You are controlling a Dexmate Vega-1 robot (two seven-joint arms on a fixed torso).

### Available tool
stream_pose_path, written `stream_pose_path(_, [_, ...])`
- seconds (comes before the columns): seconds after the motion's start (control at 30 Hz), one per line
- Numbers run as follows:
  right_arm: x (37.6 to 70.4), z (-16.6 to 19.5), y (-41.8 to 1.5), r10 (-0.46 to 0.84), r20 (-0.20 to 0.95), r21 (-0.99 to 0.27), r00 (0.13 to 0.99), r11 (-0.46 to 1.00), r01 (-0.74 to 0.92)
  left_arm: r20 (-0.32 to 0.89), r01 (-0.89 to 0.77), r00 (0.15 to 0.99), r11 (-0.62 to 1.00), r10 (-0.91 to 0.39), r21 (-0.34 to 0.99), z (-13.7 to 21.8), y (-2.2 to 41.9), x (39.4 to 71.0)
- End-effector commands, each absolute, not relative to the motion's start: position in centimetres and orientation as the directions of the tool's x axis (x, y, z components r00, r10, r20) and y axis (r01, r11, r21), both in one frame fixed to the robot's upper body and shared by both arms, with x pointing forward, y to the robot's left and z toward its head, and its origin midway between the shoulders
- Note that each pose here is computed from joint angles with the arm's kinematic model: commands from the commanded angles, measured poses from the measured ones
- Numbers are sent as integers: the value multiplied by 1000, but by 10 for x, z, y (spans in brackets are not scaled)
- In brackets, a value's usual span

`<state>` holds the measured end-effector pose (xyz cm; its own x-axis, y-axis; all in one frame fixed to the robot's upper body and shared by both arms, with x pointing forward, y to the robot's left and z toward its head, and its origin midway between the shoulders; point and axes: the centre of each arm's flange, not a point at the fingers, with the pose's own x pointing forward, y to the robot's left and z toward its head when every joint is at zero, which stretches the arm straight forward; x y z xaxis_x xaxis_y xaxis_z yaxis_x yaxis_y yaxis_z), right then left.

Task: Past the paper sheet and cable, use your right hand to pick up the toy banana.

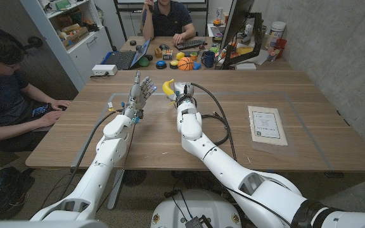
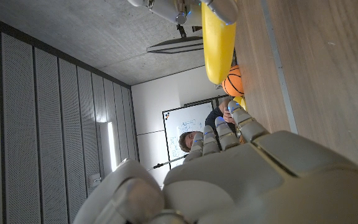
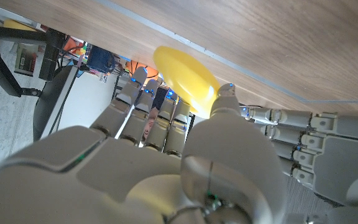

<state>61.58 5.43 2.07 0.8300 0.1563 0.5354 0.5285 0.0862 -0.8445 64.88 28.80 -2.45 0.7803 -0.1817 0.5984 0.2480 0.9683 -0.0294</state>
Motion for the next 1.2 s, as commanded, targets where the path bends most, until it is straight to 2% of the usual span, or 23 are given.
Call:
stream_pose_path(0.03, [613,44,46,143,579,-815,803,81,573,601,244,779,969,-177,-31,-26,291,646])
stream_pose_path(0.77, [607,79,25,95,639,-769,764,61,636,600,248,779,968,-181,-29,-25,293,647])
stream_pose_path(1.2, [593,92,-3,58,682,-731,729,59,680,594,249,782,968,-186,-24,-23,290,651])
